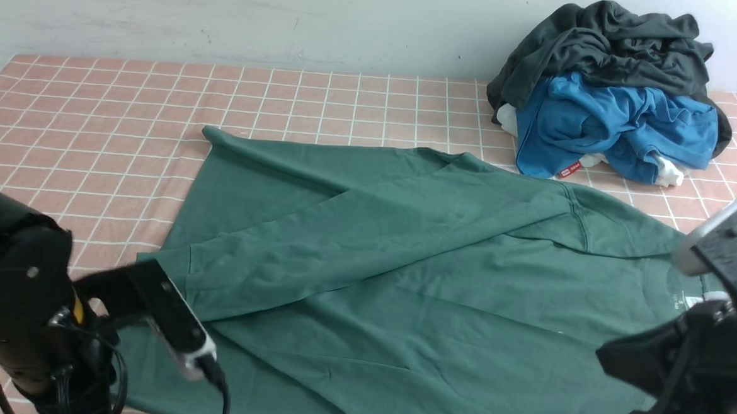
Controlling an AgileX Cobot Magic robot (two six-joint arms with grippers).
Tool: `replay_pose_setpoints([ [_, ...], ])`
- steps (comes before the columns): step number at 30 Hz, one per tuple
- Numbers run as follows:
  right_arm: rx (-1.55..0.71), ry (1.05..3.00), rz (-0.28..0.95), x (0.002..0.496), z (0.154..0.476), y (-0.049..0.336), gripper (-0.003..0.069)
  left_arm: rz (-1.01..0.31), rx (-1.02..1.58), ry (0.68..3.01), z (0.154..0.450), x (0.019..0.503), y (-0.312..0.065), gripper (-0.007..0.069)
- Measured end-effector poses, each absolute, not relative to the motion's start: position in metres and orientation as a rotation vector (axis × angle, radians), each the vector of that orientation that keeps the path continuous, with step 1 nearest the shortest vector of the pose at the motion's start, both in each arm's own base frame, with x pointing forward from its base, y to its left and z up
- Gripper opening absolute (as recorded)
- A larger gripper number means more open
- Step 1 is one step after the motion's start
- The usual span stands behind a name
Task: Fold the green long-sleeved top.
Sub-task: Use both arms simultaneously to clamp the lower edge of the clothing fabric
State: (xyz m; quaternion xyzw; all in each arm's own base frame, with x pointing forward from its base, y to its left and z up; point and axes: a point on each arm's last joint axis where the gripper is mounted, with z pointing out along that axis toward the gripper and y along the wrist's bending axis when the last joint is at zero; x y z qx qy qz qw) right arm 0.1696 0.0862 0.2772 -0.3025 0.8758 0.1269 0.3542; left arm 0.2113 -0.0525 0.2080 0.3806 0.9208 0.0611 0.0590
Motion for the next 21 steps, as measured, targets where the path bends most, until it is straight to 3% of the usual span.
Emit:
replay_pose_setpoints([
  [6, -1.112, 2.022, 0.215, 0.169, 0.293, 0.09, 0.0015, 0.185, 0.953, 2.873, 0.228, 0.193, -0.046, -0.0003],
  [9, -1.281, 1.976, 0.131, 0.175, 0.284, 0.091, 0.008, 0.172, 0.927, 2.875, 0.232, 0.189, -0.046, -0.0003],
  [14, -1.635, 2.057, -0.056, 0.2, 0.24, 0.088, 0.0286, 0.071, 0.858, 2.853, 0.233, 0.19, -0.052, -0.0003],
  [17, -1.768, 2.09, -0.119, 0.21, 0.22, 0.086, 0.0349, -0.024, 0.803, 2.846, 0.232, 0.191, -0.058, -0.0003],
  [21, -1.851, 2.098, -0.149, 0.216, 0.207, 0.085, 0.037, -0.099, 0.763, 2.863, 0.23, 0.192, -0.063, -0.0003],
])
